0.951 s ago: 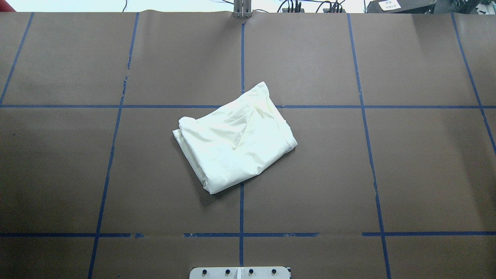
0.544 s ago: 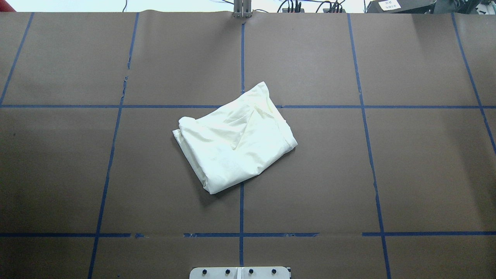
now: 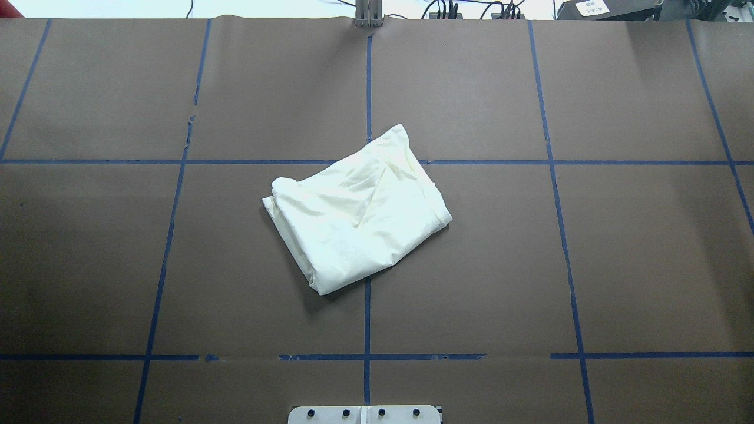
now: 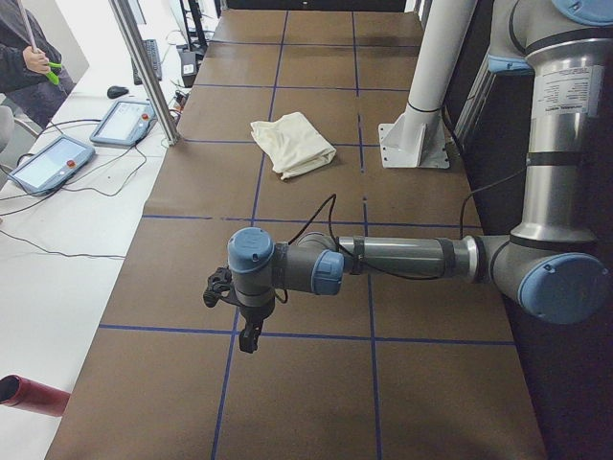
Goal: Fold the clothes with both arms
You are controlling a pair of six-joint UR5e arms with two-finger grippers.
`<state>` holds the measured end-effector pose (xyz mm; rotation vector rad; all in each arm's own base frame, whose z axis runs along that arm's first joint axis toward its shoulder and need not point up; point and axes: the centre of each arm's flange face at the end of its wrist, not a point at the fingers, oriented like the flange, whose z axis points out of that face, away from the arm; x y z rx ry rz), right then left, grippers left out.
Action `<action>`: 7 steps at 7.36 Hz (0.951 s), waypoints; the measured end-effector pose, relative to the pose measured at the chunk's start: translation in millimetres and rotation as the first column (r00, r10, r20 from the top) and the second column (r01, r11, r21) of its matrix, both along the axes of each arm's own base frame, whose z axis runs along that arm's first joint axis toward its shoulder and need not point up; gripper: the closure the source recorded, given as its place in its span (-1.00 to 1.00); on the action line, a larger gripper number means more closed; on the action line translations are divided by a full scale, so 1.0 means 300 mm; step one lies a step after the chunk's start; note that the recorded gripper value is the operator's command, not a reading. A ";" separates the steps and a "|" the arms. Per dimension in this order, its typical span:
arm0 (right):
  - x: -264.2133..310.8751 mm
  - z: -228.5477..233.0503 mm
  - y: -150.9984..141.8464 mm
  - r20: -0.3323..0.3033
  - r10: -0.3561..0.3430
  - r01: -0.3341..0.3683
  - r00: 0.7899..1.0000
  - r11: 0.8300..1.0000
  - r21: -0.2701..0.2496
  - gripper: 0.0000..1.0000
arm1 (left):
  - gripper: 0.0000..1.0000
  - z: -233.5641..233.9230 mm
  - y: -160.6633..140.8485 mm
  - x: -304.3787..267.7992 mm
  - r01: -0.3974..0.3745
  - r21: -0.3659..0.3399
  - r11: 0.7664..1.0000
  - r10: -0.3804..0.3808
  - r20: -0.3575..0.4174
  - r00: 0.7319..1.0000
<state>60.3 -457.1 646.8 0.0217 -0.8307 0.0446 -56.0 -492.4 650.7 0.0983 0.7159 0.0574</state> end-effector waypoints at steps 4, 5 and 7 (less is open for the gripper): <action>0.000 -0.001 -0.002 -0.001 0.000 0.000 1.000 1.000 0.001 -1.00 | -1.00 0.003 0.000 0.004 0.019 -0.019 1.000 -0.019 -0.011 1.000; 0.000 -0.001 -0.002 -0.001 0.000 0.000 1.000 1.000 0.001 -1.00 | -1.00 0.004 0.000 0.004 0.019 -0.020 1.000 -0.020 -0.011 1.000; 0.000 -0.001 -0.002 -0.001 0.000 0.000 1.000 1.000 0.001 -1.00 | -1.00 0.005 0.000 0.004 0.019 -0.021 1.000 -0.020 -0.011 1.000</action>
